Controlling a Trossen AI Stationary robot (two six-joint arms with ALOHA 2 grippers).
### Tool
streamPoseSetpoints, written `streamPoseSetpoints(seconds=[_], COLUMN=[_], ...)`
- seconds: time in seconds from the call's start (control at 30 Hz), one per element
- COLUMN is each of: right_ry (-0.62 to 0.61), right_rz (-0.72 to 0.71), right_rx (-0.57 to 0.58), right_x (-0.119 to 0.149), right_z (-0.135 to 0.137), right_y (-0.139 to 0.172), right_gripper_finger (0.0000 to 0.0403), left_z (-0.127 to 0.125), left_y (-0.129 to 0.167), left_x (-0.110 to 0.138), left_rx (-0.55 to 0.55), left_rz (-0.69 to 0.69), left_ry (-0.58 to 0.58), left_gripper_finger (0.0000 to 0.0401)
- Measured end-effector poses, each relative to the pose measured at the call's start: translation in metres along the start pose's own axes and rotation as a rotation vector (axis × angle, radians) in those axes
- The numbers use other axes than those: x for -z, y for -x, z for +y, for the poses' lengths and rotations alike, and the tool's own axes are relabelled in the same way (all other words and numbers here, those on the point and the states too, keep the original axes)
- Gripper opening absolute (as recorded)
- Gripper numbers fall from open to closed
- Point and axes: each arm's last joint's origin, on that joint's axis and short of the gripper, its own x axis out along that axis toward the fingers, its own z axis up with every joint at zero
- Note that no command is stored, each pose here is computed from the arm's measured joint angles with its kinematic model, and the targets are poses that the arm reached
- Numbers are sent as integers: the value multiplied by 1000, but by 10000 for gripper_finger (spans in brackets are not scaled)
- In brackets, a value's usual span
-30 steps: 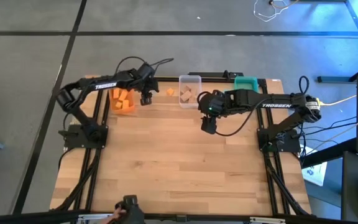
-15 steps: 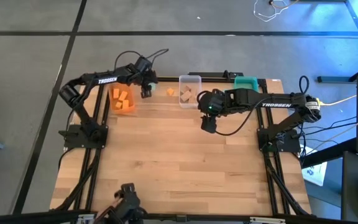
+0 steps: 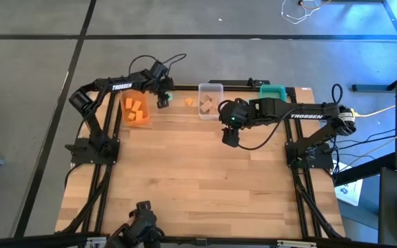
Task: Sort & place blocks by color
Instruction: Put the green block into the green bin
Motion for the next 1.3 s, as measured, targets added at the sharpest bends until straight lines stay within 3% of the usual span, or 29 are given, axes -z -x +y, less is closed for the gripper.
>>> streamPoseSetpoints(seconds=[0.5,1.07,1.3], right_ry=[5,5,2], right_rz=[-1,-2,-3], right_rx=[1,1,1], right_x=[0,0,0], right_z=[-1,-1,-1], right_y=[0,0,0], right_gripper_finger=[249,249,249], left_z=[-2,-10,-32], left_y=[-27,-27,-34], left_x=[8,15,10], left_rx=[-42,109,141], left_rz=[93,105,199], left_ry=[-62,-39,-42], left_gripper_finger=[178,177,140])
